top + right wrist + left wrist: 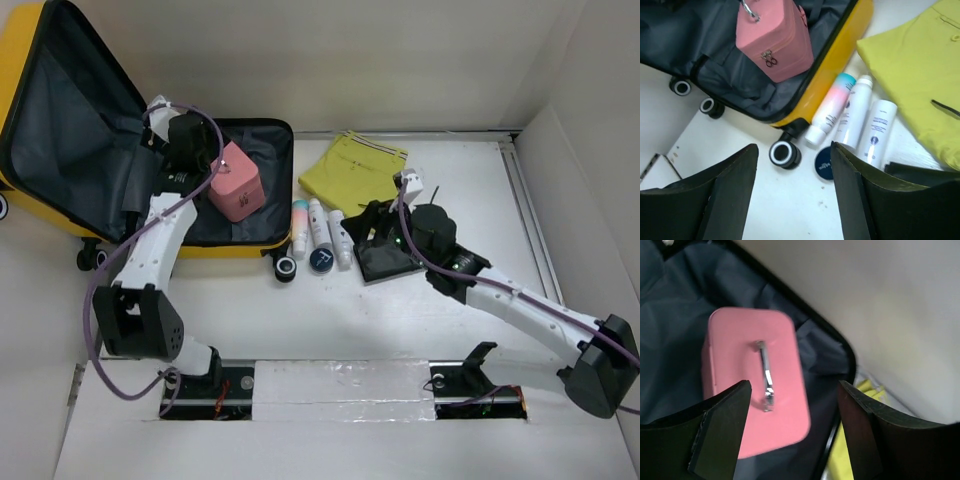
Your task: Pack the luggage
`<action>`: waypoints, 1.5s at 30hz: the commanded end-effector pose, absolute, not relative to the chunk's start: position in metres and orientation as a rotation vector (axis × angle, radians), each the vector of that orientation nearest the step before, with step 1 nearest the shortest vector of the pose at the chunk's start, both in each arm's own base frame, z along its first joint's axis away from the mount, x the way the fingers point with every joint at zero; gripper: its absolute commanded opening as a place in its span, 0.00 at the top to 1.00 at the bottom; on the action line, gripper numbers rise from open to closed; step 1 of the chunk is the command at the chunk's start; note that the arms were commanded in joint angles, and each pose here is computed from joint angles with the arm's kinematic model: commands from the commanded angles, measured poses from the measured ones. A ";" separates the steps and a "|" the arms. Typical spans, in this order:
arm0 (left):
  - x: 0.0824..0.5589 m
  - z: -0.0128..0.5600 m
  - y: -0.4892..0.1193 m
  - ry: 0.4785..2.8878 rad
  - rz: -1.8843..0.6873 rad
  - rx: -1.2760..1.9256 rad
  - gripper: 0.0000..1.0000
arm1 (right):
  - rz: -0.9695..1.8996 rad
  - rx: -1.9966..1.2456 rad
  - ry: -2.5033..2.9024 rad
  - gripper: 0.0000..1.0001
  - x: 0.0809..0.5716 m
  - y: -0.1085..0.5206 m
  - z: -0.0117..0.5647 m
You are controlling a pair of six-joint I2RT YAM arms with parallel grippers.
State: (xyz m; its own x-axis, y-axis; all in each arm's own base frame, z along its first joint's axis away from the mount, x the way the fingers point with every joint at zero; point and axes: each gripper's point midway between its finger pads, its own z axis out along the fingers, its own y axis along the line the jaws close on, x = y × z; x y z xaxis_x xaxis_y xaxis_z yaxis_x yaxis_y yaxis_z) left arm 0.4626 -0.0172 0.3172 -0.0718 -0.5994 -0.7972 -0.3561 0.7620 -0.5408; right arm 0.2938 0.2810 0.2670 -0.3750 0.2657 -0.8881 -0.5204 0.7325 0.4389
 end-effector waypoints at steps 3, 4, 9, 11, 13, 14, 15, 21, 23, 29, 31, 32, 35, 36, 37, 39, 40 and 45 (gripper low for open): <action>0.479 0.262 -0.022 1.853 -0.247 -0.779 0.35 | 0.811 -0.306 1.782 0.35 0.275 0.285 0.250; 0.482 0.260 -0.020 1.859 -0.232 -0.787 0.35 | 0.804 -0.309 1.796 0.35 0.274 0.284 0.246; 0.502 0.250 -0.024 1.877 -0.231 -0.760 0.38 | 0.802 -0.341 1.816 0.35 0.267 0.287 0.235; 0.505 0.240 -0.022 1.917 -0.195 -0.765 0.44 | 0.796 -0.349 1.813 0.33 0.267 0.287 0.235; 0.514 0.233 -0.020 1.939 -0.162 -0.764 0.49 | 0.792 -0.339 1.804 0.33 0.268 0.285 0.238; 0.517 0.233 -0.018 1.934 -0.153 -0.768 0.53 | 0.792 -0.339 1.804 0.33 0.268 0.285 0.238; 0.518 0.241 -0.018 1.928 -0.151 -0.756 0.64 | 0.789 -0.340 1.803 0.33 0.267 0.286 0.238; 0.524 0.234 -0.011 2.002 -0.048 -0.711 1.00 | 0.759 -0.318 1.811 0.33 0.270 0.281 0.234; 0.524 0.239 -0.001 2.007 -0.002 -0.712 1.00 | 0.753 -0.306 1.800 0.33 0.270 0.279 0.238; 0.515 0.290 0.038 1.941 0.098 -0.671 1.00 | 0.754 -0.306 1.799 0.33 0.268 0.276 0.238; 0.515 0.305 0.044 1.925 0.122 -0.635 1.00 | 0.750 -0.308 1.807 0.33 0.267 0.275 0.234; 0.515 0.311 0.044 1.933 0.139 -0.573 1.00 | 0.758 -0.315 1.808 0.33 0.266 0.276 0.234; 0.522 0.325 0.052 1.926 0.127 -0.485 1.00 | 0.757 -0.315 1.809 0.33 0.264 0.275 0.232; 0.529 0.324 0.042 1.956 0.052 -0.378 1.00 | 0.757 -0.315 1.809 0.33 0.264 0.275 0.232; 0.530 0.319 0.051 1.970 0.042 -0.365 1.00 | 0.753 -0.318 1.818 0.33 0.263 0.274 0.227; 0.537 0.320 0.052 1.965 -0.014 -0.307 1.00 | 0.744 -0.310 1.817 0.33 0.265 0.272 0.227; 0.542 0.314 0.058 1.975 -0.007 -0.302 1.00 | 0.744 -0.310 1.817 0.33 0.265 0.272 0.227; 0.546 0.301 0.068 2.013 -0.026 -0.240 1.00 | 0.748 -0.307 1.809 0.33 0.264 0.272 0.231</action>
State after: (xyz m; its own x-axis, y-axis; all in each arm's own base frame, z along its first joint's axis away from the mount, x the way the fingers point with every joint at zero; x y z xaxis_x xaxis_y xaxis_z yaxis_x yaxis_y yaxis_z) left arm 0.5314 0.0751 0.2612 -0.5006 -0.2648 -0.8242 -0.2876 0.9489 -0.1301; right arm 0.2643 0.2721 0.2166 -0.4059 0.1244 -0.9054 -0.5338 0.7719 0.3454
